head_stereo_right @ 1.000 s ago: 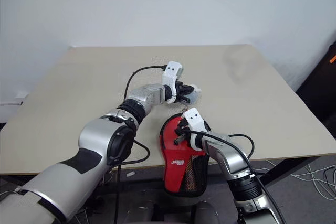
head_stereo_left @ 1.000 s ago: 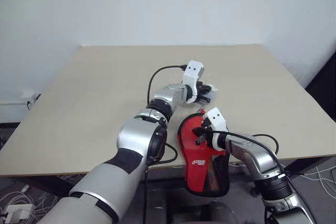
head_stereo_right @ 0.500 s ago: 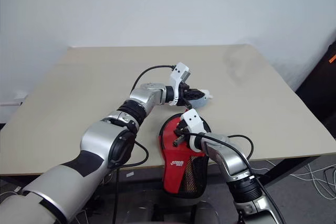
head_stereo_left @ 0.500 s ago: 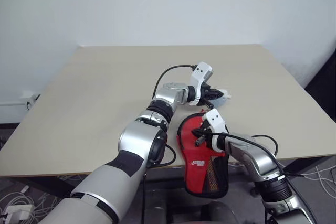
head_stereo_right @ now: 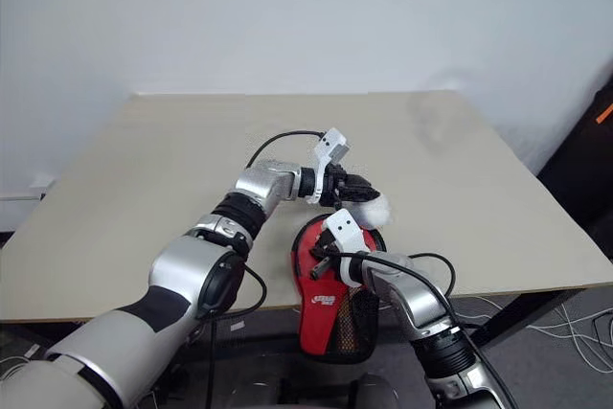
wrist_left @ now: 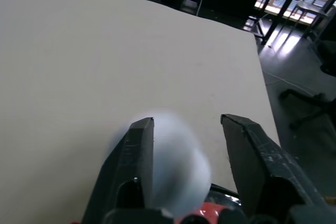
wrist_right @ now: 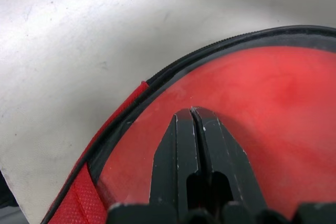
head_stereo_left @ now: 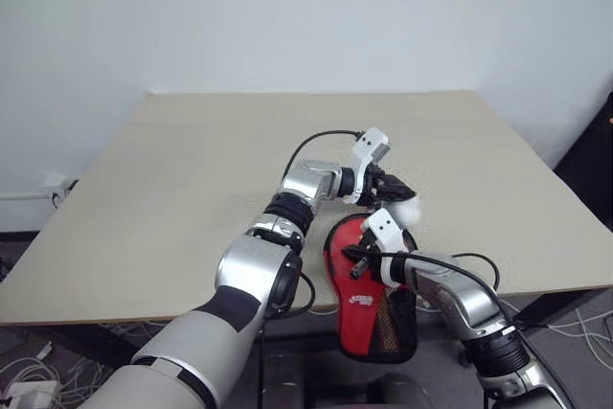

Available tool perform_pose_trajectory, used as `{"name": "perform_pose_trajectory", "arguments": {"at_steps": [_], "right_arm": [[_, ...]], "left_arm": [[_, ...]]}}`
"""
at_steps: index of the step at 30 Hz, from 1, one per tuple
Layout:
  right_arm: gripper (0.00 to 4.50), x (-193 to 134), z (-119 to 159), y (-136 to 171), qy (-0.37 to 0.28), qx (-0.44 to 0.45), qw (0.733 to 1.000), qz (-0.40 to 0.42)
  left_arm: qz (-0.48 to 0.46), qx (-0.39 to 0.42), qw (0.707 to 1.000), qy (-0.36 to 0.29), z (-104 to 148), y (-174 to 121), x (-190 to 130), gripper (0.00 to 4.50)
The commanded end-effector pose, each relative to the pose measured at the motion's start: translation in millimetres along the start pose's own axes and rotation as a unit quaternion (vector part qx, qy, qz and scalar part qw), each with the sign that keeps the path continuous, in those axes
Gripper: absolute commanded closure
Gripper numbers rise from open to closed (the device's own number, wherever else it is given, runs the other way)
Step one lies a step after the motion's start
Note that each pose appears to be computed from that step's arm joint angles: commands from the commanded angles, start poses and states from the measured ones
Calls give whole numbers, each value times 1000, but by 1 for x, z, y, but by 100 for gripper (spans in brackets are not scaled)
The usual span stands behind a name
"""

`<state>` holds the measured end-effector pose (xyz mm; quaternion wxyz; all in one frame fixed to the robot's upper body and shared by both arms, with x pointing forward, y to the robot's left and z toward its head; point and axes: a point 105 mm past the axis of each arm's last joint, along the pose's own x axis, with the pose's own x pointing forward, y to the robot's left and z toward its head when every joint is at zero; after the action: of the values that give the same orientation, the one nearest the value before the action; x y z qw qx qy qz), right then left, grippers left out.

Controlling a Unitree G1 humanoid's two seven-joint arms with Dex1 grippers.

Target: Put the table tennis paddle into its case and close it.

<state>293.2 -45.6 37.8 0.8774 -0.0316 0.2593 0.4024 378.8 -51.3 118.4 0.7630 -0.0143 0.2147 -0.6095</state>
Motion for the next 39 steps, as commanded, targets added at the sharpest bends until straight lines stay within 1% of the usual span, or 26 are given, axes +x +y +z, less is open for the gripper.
{"name": "perform_pose_trajectory", "arguments": {"at_steps": [1, 7, 13, 16, 20, 23, 25, 26, 28, 29, 32, 34, 36, 39], "right_arm": [[450, 2, -19, -16, 47, 15, 998, -31], [450, 1, -11, -10, 31, 1, 999, -10], [450, -5, 0, -1, 4, -12, 1000, 27], [450, -9, 9, -2, -17, -11, 999, 34], [450, -15, 20, -12, -41, -7, 999, 23], [450, -20, 32, -21, -61, -5, 998, 10], [450, -24, 43, -26, -83, -3, 997, 8], [432, -26, 47, -27, -91, -3, 996, 8], [395, -29, 56, -33, -106, -6, 994, -3], [366, -31, 63, -38, -117, -3, 993, -11], [263, -39, 83, -51, -156, 18, 987, -29], [196, -47, 96, -59, -185, 32, 981, -40], [196, -53, 108, -68, -206, 37, 976, -54], [196, -56, 117, -89, -218, 56, 969, -102]], "left_arm": [[-39, -74, 996, 19, -21, -15, 15, 262], [-15, -111, 993, -38, 4, 1, -7, 262], [-5, -124, 990, -73, 19, 18, -42, 262], [15, -126, 987, -97, 27, 31, -70, 262], [52, -113, 983, -134, 39, 48, -113, 262], [57, -92, 985, -132, 36, 52, -135, 262], [37, -65, 993, -96, 23, 47, -140, 262], [22, -55, 995, -80, 16, 43, -140, 258], [-5, -32, 998, -50, 3, 33, -139, 223], [-20, -21, 999, -36, -4, 26, -138, 201], [-57, -3, 998, -20, -14, 5, -133, 101], [-73, 8, 997, -12, -18, -7, -128, 101], [-89, 16, 996, -4, -24, -19, -118, 101], [-111, 45, 993, 17, -36, -39, -90, 101]]}}
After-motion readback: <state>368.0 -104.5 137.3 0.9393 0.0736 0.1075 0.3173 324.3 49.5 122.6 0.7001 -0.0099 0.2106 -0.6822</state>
